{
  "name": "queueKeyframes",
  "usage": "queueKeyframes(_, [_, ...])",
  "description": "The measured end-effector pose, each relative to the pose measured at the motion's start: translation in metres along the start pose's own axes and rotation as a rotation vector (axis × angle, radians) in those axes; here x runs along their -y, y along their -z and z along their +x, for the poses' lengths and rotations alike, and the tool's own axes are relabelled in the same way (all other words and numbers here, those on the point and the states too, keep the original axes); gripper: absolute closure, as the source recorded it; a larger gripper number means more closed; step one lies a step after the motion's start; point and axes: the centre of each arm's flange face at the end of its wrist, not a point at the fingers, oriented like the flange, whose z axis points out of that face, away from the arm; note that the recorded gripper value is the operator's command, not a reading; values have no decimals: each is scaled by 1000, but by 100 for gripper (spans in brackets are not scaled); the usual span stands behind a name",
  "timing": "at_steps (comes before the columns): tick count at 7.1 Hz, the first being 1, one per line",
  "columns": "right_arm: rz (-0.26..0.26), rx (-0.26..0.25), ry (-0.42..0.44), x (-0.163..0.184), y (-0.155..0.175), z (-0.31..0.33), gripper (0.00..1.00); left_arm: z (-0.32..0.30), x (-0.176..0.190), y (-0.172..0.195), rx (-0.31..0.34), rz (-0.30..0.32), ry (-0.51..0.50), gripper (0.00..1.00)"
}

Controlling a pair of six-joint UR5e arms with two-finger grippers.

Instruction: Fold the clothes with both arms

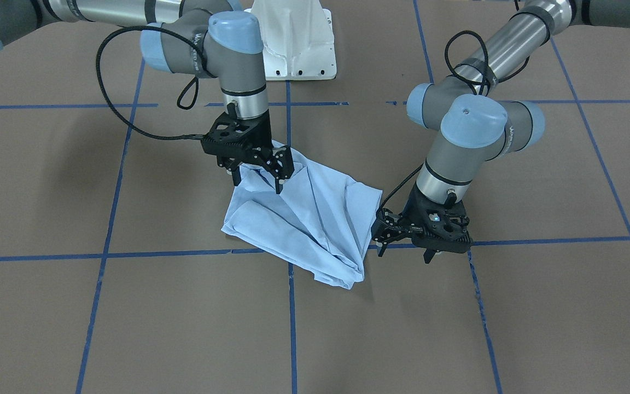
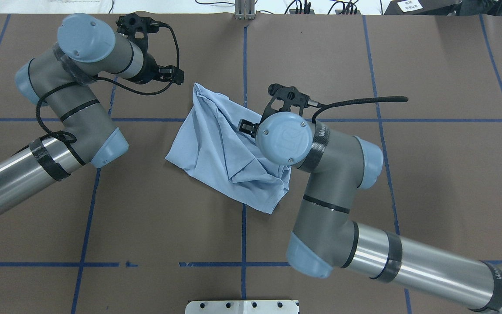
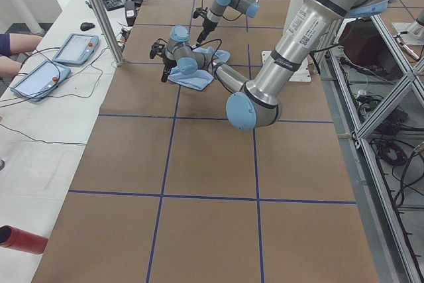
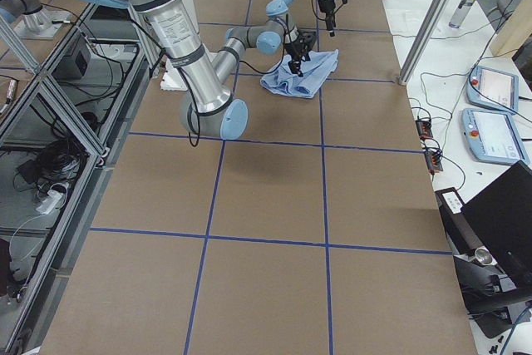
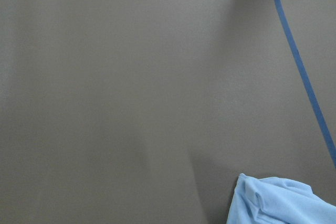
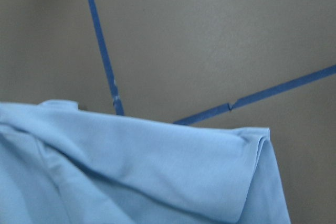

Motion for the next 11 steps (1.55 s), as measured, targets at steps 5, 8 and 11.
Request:
queueKeyframes(5, [57, -138, 174, -64, -28, -52, 23, -5, -3, -1, 3, -3, 0, 0])
queueKeyframes(8, [50, -136, 162, -79, -24, -57, 22, -6, -3, -1, 3, -4, 6, 0])
queueKeyframes(11, [52, -155, -24, -88, -21, -56, 22, -6, -4, -2, 4, -4, 9, 0])
